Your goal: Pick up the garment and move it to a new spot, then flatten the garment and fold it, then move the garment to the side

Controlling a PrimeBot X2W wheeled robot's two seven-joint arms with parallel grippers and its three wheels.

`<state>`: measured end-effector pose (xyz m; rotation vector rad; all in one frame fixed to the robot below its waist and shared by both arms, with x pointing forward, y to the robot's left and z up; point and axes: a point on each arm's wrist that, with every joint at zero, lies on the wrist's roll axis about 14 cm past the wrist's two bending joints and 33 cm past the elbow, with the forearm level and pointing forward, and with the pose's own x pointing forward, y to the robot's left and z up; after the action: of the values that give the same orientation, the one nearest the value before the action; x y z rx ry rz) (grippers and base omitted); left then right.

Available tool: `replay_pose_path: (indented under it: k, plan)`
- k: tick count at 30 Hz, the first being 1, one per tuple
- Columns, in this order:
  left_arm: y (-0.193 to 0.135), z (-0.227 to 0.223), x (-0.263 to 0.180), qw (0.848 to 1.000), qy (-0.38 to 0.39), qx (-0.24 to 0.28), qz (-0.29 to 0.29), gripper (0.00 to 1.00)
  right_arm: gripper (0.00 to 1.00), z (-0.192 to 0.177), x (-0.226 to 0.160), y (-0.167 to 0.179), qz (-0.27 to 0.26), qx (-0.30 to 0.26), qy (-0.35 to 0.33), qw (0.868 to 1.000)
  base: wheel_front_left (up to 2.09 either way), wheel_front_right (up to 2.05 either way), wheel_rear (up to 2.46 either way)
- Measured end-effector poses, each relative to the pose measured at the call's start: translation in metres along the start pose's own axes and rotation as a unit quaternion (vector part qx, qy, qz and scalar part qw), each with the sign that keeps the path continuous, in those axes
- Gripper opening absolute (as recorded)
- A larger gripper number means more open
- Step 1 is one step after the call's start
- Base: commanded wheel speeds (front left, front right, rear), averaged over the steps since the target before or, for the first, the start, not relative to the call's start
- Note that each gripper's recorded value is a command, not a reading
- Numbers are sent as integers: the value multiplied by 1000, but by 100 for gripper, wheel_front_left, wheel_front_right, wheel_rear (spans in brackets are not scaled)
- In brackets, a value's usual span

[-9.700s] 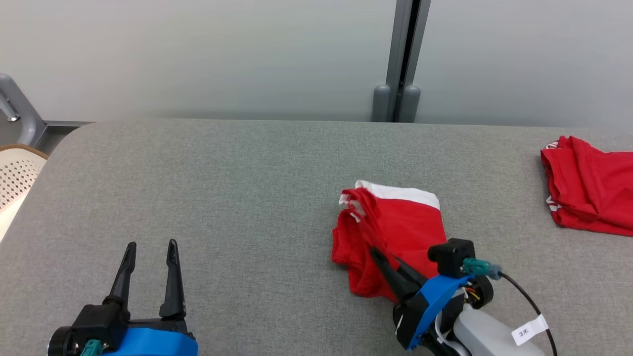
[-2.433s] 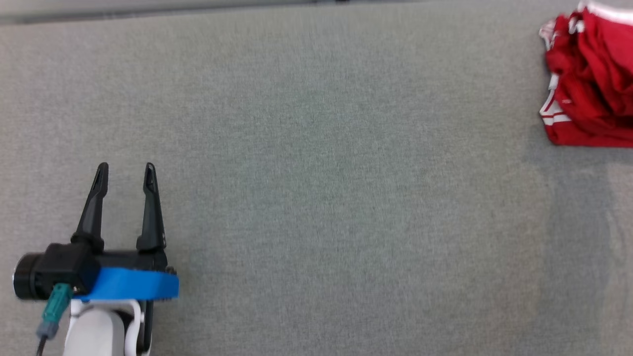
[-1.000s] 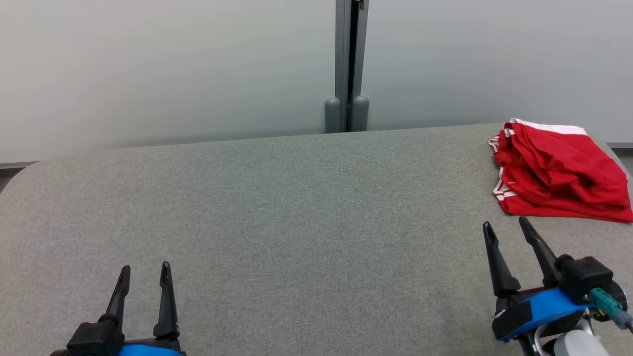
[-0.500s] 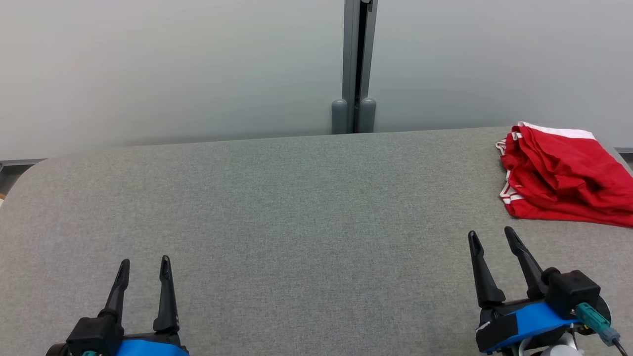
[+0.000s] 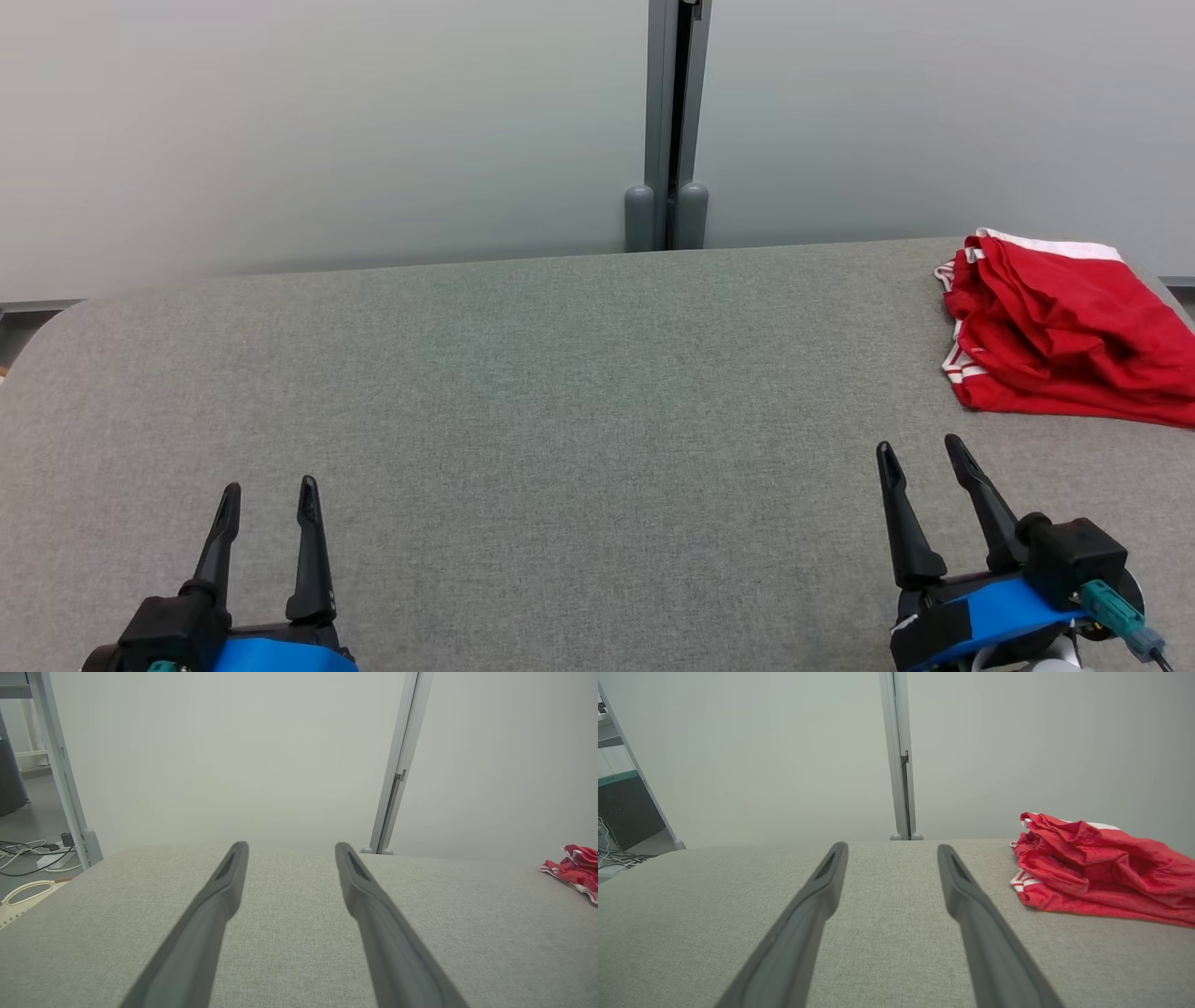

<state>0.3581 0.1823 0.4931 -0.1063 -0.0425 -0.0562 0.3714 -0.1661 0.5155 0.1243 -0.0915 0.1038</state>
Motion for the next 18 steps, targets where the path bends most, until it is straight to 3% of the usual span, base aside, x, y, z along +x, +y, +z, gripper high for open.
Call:
replay_pose_path:
  k: [4, 5, 10, 18]
  plan:
    - [-1, 1, 1, 1000, -2, 0, -2, 100, 100, 0, -1, 0, -1, 1, 0, 1000, 0, 0, 0]
    - [-2, 0, 0, 1000, 0, -1, -2, 0, 0, -1, -1, 0, -1, 1, 1, 1000, 0, 0, 0]
    - [-1, -24, -11, 999, 39, -12, 4, 0, 0, -21, -10, -3, -8, 9, 33, 999, 0, 0, 0]
    - [5, -29, -12, 995, 53, -85, 28, 0, 0, -25, -11, -11, -33, 81, 44, 995, 0, 0, 0]
